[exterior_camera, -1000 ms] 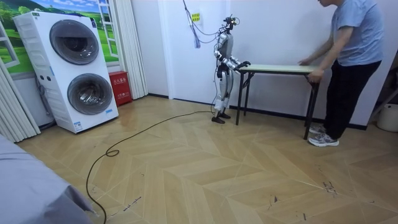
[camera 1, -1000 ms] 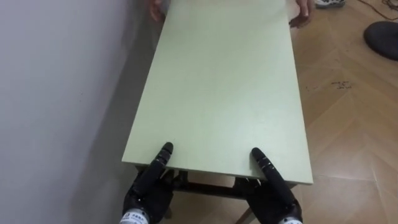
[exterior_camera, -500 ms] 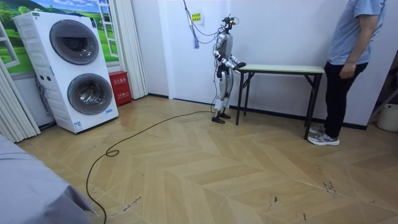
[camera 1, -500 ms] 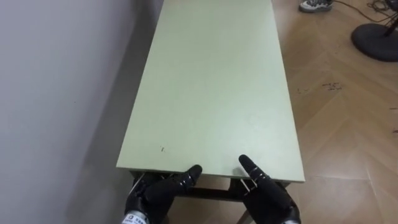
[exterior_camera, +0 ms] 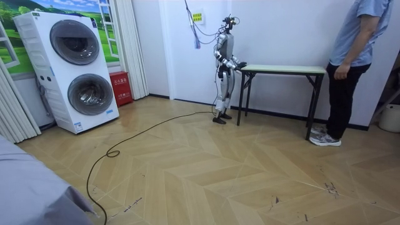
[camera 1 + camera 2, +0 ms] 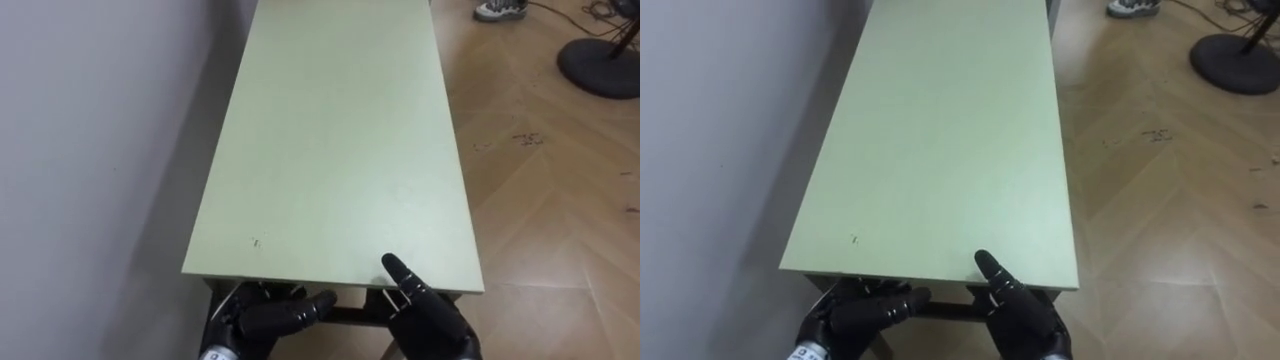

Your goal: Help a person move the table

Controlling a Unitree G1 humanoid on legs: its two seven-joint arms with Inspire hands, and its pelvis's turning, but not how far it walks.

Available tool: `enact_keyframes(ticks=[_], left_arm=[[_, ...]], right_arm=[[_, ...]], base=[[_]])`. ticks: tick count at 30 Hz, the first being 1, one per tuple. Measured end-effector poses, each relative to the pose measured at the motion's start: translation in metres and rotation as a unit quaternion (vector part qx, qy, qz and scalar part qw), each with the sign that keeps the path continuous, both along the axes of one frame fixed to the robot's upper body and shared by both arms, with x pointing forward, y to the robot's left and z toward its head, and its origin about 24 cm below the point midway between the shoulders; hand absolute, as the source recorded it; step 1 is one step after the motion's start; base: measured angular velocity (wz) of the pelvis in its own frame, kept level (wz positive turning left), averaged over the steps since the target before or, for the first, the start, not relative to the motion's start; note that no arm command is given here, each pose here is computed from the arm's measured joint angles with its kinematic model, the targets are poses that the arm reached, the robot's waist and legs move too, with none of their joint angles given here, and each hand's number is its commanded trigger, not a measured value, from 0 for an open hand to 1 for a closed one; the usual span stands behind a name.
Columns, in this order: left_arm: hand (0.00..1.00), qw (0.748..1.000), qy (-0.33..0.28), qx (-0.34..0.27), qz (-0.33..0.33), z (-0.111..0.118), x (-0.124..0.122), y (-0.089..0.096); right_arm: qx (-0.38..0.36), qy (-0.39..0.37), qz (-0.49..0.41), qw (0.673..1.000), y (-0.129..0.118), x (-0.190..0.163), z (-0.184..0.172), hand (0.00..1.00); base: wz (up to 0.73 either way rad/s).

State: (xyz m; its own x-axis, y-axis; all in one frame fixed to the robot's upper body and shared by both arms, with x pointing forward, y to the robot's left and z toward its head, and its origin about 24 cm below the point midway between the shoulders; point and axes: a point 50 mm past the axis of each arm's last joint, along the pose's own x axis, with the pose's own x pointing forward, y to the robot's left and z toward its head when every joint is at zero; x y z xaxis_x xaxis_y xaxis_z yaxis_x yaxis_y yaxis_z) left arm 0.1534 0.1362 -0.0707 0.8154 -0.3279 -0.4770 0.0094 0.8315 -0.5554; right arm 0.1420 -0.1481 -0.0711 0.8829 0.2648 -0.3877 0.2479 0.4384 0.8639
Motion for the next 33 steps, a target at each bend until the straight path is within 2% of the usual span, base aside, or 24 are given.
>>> enact_keyframes(ticks=[5, 9, 12, 18, 21, 26, 29, 33], left_arm=[[0.00, 0.999, 0.047, 0.025, -0.003, -0.020, -0.015, 0.010], [0.00, 0.997, 0.065, 0.047, -0.009, -0.028, -0.021, 0.016], [0.00, 0.990, 0.122, 0.068, 0.004, -0.049, -0.035, 0.027], [0.00, 0.983, 0.161, 0.089, 0.012, -0.061, -0.047, 0.036], [0.00, 0.973, 0.200, 0.107, 0.028, -0.071, -0.060, 0.045], [0.00, 0.961, 0.240, 0.123, 0.064, -0.078, -0.076, 0.060], [0.00, 0.951, 0.268, 0.133, 0.077, -0.084, -0.087, 0.067], [0.00, 0.939, 0.301, 0.138, 0.092, -0.090, -0.102, 0.071]], right_arm=[[-0.028, 0.016, 0.021, 0.999, -0.005, -0.008, -0.015, 0.00], [-0.046, 0.031, 0.030, 0.998, -0.008, -0.014, -0.023, 0.00], [-0.068, 0.057, 0.048, 0.995, -0.007, -0.019, -0.040, 0.00], [-0.079, 0.058, 0.065, 0.993, -0.011, -0.022, -0.047, 0.00], [-0.094, 0.058, 0.084, 0.990, -0.012, -0.023, -0.050, 0.00], [-0.150, 0.174, 0.078, 0.970, -0.035, -0.061, -0.075, 0.00], [-0.177, 0.211, 0.046, 0.960, -0.055, -0.072, -0.081, 0.00], [-0.201, 0.279, 0.039, 0.938, -0.066, -0.098, -0.090, 0.00]], base=[[0.00], [0.04], [-0.04], [0.00], [0.00], [0.02], [-0.05], [0.00]])
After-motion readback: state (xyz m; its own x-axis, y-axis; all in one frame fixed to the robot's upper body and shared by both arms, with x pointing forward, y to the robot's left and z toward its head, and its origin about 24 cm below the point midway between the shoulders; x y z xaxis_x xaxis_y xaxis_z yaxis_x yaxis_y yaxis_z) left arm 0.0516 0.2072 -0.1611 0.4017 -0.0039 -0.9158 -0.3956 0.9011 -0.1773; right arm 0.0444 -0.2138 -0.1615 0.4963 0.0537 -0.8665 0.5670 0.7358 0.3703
